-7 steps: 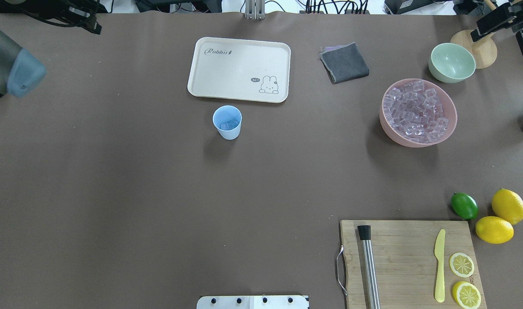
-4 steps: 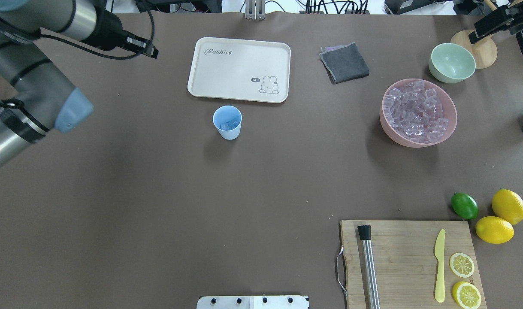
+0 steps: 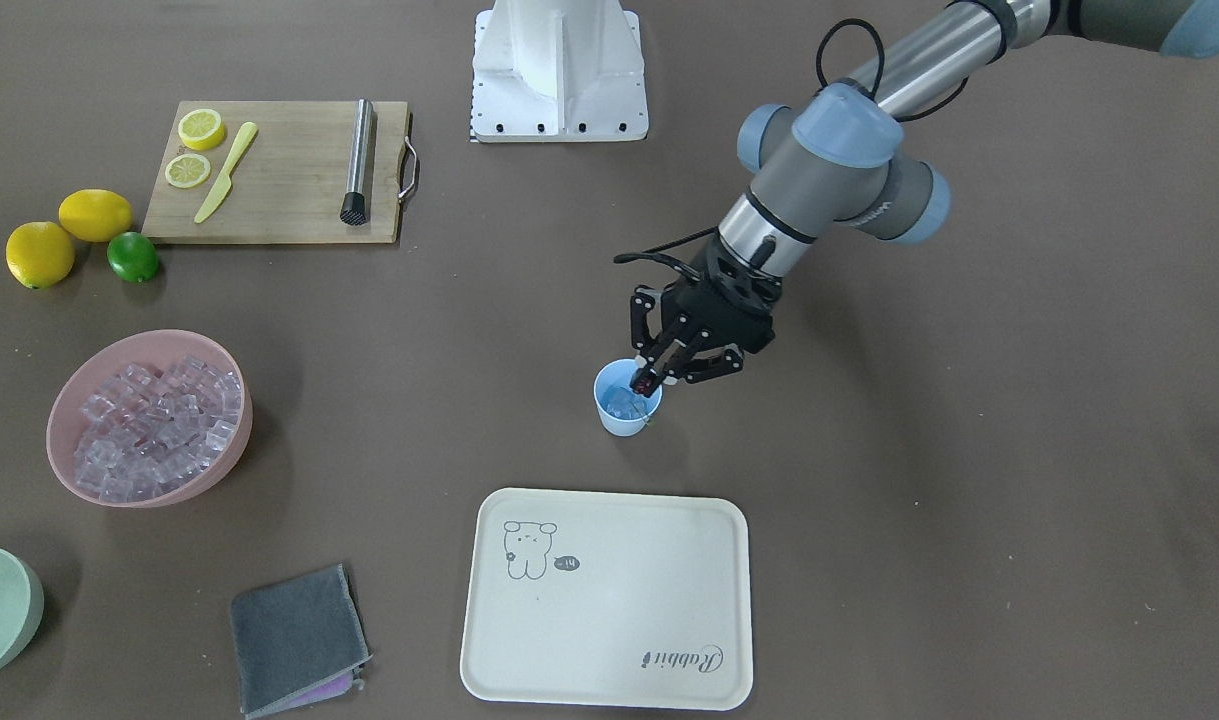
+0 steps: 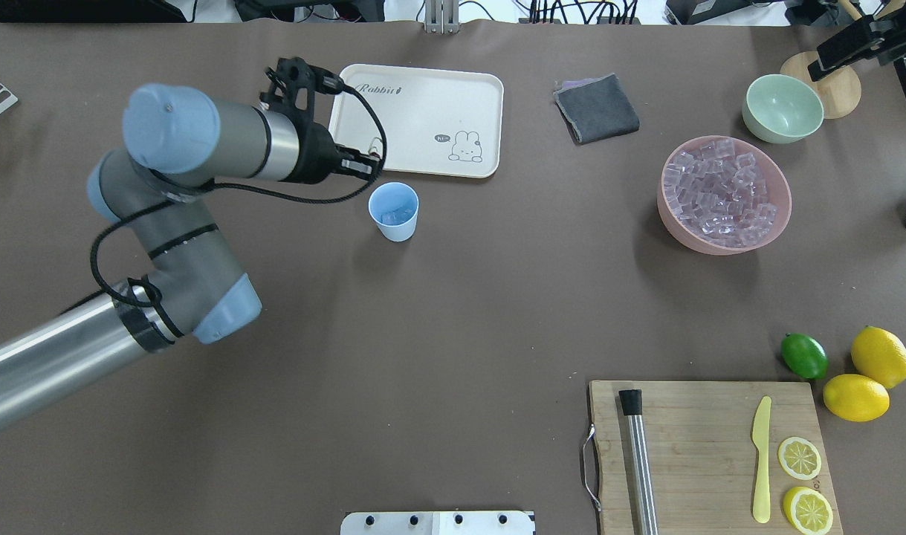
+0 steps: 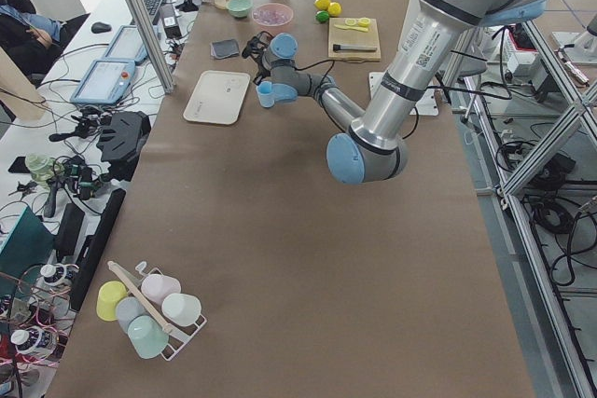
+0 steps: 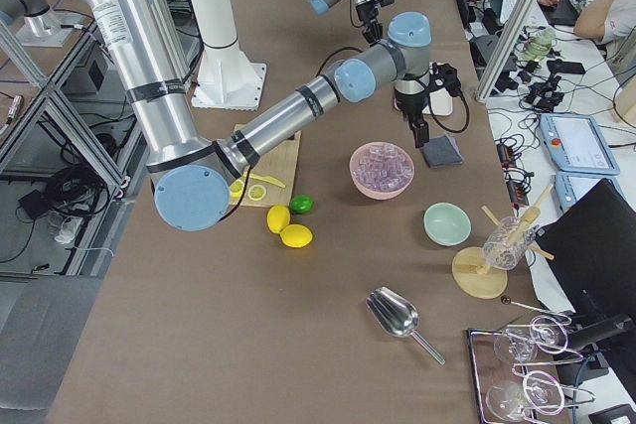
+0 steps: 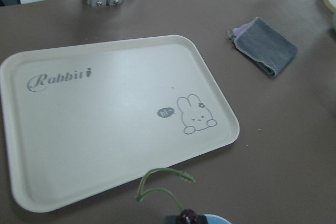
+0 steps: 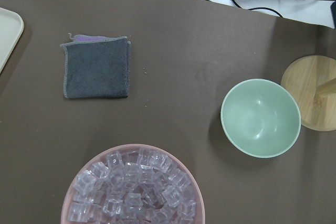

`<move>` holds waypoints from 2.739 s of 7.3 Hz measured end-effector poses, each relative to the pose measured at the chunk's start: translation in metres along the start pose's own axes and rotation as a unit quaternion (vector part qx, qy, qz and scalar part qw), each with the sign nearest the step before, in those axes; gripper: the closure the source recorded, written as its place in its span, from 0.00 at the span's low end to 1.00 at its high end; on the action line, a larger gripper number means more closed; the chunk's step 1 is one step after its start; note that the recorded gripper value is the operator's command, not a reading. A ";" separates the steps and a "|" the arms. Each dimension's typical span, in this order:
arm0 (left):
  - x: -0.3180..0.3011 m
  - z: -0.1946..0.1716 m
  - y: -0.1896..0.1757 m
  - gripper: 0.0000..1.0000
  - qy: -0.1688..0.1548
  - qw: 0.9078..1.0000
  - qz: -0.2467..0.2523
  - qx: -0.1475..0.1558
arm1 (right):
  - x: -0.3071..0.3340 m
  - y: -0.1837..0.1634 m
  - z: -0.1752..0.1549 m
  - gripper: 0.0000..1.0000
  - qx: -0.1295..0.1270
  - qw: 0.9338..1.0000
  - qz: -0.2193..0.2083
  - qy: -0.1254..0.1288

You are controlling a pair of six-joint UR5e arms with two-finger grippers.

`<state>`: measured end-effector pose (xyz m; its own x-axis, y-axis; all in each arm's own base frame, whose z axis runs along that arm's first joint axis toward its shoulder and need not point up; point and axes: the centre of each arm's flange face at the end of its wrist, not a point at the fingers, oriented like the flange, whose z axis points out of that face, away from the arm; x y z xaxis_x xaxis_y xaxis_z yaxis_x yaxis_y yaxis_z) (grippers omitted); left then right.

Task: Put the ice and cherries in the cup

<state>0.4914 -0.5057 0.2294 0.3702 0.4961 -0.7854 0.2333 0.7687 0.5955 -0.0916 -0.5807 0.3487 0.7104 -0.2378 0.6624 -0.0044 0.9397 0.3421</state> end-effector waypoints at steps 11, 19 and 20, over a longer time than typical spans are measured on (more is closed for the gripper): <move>-0.039 -0.001 -0.021 0.03 -0.033 0.999 0.010 0.036 | 0.009 0.006 0.013 0.00 -0.011 1.000 0.003 0.010; -0.383 -0.285 -0.153 0.02 -0.174 0.980 -0.069 -0.069 | 0.029 0.001 0.017 0.00 -0.019 0.999 0.023 0.014; -0.423 -0.320 -0.149 0.02 -0.187 0.972 -0.117 -0.077 | 0.033 0.001 0.020 0.00 -0.022 0.999 0.028 0.016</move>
<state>0.0124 -0.7003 0.4189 0.6316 0.1401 -0.7626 0.2238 0.9087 0.3524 -0.0818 -0.5930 0.3842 0.7316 -0.1781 0.6580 -0.0134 0.9613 0.2751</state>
